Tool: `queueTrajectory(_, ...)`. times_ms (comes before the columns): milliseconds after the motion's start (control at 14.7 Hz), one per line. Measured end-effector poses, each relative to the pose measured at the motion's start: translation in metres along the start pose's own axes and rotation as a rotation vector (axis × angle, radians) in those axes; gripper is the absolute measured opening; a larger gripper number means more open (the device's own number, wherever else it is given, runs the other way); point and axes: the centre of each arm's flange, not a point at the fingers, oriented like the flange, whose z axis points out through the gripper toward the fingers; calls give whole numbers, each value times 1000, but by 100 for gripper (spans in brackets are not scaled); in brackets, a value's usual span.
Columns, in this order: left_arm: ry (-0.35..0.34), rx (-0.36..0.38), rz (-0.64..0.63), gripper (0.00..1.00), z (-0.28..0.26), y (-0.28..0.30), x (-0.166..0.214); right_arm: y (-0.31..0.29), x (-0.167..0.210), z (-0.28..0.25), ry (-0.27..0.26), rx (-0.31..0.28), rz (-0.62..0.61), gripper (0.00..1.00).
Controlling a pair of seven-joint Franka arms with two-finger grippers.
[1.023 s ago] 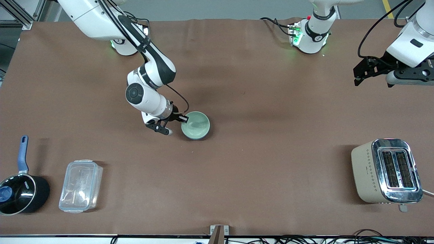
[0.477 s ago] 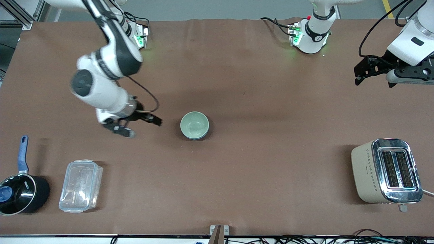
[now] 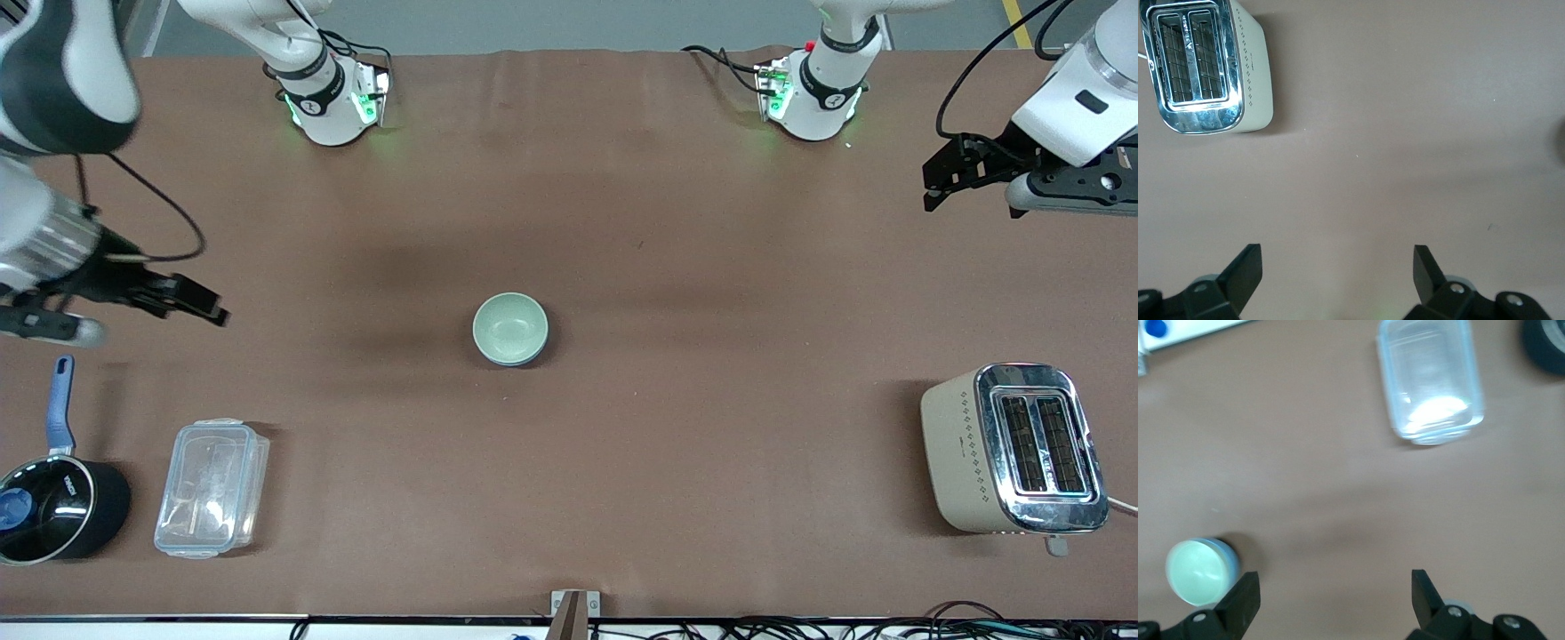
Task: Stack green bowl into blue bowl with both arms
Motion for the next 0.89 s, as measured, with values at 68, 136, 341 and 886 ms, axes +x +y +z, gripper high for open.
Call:
queueTrajectory(68, 0, 0, -1, 100, 0, 0, 0, 14, -1, -22, -7, -35, -15, 100)
queueTrajectory(136, 1, 0, -1, 100, -1, -1, 0, 23, -2, -46, -10, -56, -24, 100)
queueTrajectory(341, 1, 0, -1, 100, -1, -1, 0, 37, -10, -109, 13, -72, -50, 100)
queueTrajectory(886, 2, 0, -2, 100, -2, -1, 0, 63, -42, -148, -40, -107, -76, 100)
